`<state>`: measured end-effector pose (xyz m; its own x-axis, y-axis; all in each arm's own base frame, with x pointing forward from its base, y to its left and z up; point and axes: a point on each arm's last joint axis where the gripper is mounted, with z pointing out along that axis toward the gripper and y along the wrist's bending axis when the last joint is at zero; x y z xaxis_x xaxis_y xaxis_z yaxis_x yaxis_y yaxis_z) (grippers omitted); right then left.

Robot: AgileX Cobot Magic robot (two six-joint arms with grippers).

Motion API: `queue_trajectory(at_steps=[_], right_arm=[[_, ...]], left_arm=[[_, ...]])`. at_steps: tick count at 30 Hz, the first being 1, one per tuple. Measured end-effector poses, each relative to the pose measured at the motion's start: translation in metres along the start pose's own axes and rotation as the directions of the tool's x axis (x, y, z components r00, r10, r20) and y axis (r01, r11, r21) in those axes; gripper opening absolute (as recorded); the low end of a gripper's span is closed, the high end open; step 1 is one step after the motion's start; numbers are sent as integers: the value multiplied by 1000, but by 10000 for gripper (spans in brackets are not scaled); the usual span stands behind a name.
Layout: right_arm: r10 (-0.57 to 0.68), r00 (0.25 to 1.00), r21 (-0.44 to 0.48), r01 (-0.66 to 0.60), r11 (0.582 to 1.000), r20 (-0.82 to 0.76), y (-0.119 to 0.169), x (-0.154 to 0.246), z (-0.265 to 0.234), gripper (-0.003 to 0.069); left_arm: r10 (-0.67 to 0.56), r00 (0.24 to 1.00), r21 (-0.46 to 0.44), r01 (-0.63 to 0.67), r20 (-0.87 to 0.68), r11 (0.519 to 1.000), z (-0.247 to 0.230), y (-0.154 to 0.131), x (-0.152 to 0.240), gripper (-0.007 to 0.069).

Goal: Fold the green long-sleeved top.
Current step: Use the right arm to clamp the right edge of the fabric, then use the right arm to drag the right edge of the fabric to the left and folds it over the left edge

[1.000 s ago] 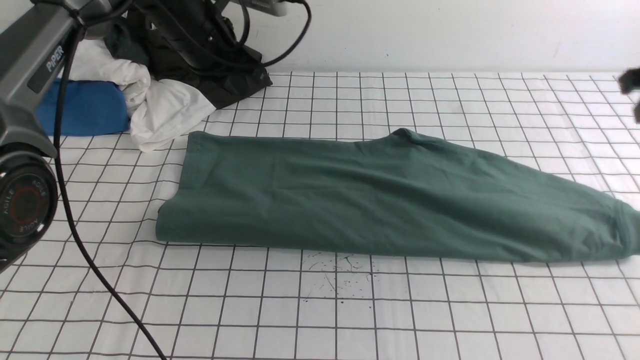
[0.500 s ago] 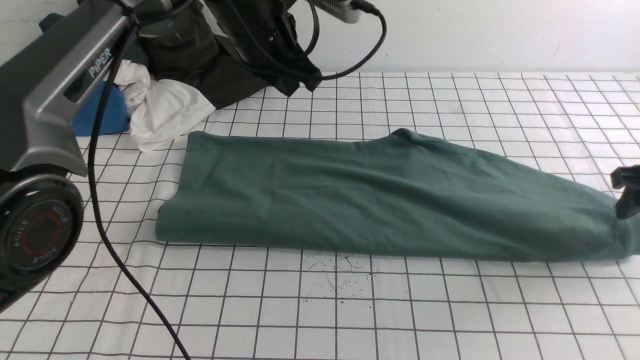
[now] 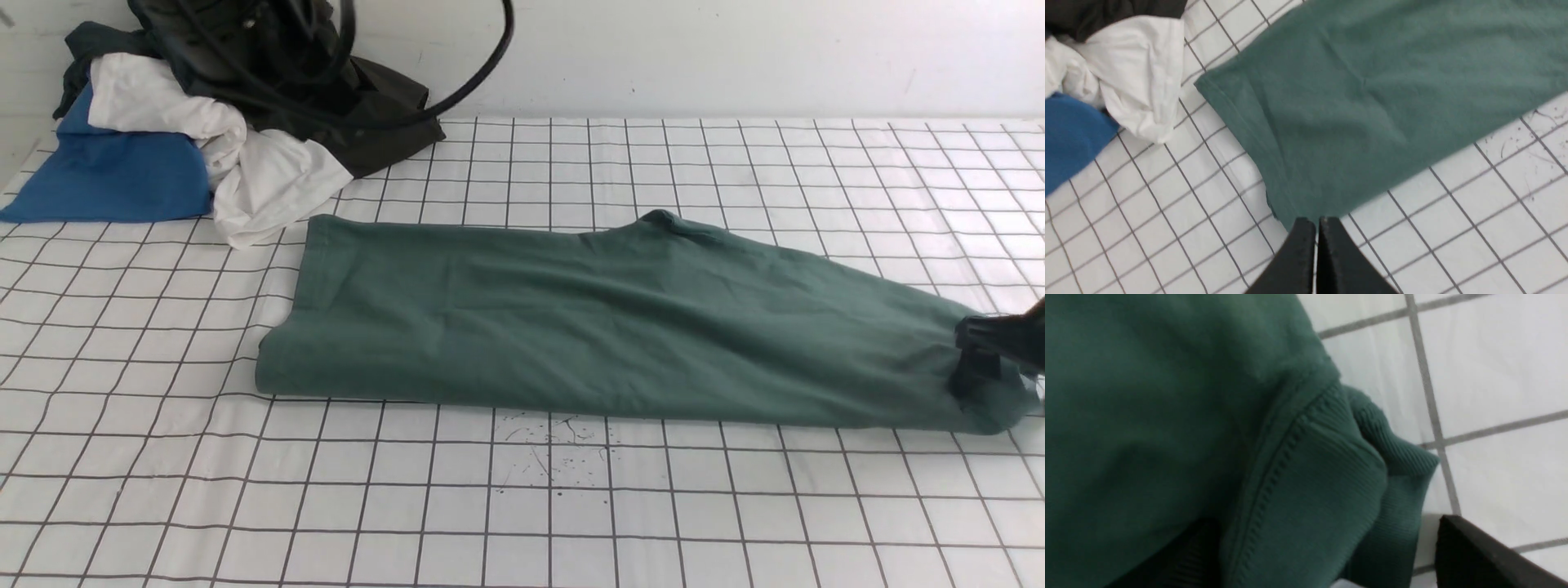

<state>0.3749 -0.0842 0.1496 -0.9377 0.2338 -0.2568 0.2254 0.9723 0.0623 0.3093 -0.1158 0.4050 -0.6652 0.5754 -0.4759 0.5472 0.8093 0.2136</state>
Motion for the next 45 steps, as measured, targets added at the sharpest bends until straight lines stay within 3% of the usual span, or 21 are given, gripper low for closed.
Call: queue_trajectory(at_steps=[3, 6, 7, 8, 9, 11, 13, 21, 23, 25, 28, 30, 36, 37, 39, 45], right_arm=[[-8, 1000, -18, 8, 1000, 3, 2, -1, 0, 554], [-41, 999, -31, 41, 999, -2, 3, -2, -3, 379], [-60, 998, -29, 60, 998, 2, 3, -3, -7, 285], [-65, 998, -28, 65, 998, 2, 3, -3, -8, 285], [-91, 996, -19, 92, 996, 14, 3, -5, -17, 175], [-118, 992, 3, 118, 993, 45, 2, -8, -34, 54], [-145, 986, 40, 142, 989, 81, 1, -12, -54, 15], [-220, 940, 144, 188, 972, 260, 14, -33, -157, 4], [-294, 899, 142, 261, 955, 324, 41, -37, -193, 4], [-392, 832, 110, 380, 918, 392, 88, -36, -224, 4], [-453, 781, 71, 471, 879, 430, 127, -32, -235, 4], [-530, 702, 1, 602, 798, 475, 192, -18, -239, 4], [-610, 584, -128, 770, 625, 536, 315, 14, -200, 4], [-608, 579, -130, 774, 620, 544, 317, 16, -201, 4], [-618, 561, -181, 803, 568, 551, 357, 31, -177, 4], [-585, 576, -298, 809, 507, 571, 424, 56, -126, 4]], left_arm=[[-4, 1000, 5, 4, -17, 1000, -4, -3, 13, -8], [-5, 1000, 9, 6, -31, 1000, -6, -6, 21, -7], [-5, 1000, 9, 6, -31, 1000, -6, -6, 22, -7], [-5, 1000, 9, 6, -31, 1000, -6, -6, 22, -7], [-5, 999, 10, 5, -34, 1000, -5, -6, 22, -7], [-5, 999, 10, 6, -34, 1000, -4, -6, 22, -7], [-5, 999, 10, 6, -32, 1000, -5, -6, 22, -7], [-12, 999, 9, 13, -30, 1000, -5, -6, 22, -7], [-12, 1000, 7, 12, -22, 1000, -5, -6, 21, -7], [-12, 1000, 4, 12, -9, 1000, -5, -6, 20, -7], [-12, 1000, 4, 12, -9, 1000, -5, -6, 20, -7], [-12, 1000, 4, 12, -9, 1000, -5, -6, 20, -7], [-13, 1000, 4, 13, -11, 1000, -9, -6, 22, -7], [-13, 1000, 4, 13, -11, 1000, -9, -6, 22, -7], [-14, 1000, 1, 14, -2, 1000, -16, -6, 24, -7], [-19, 998, -19, 20, 63, 1000, -45, -6, 33, -7]])
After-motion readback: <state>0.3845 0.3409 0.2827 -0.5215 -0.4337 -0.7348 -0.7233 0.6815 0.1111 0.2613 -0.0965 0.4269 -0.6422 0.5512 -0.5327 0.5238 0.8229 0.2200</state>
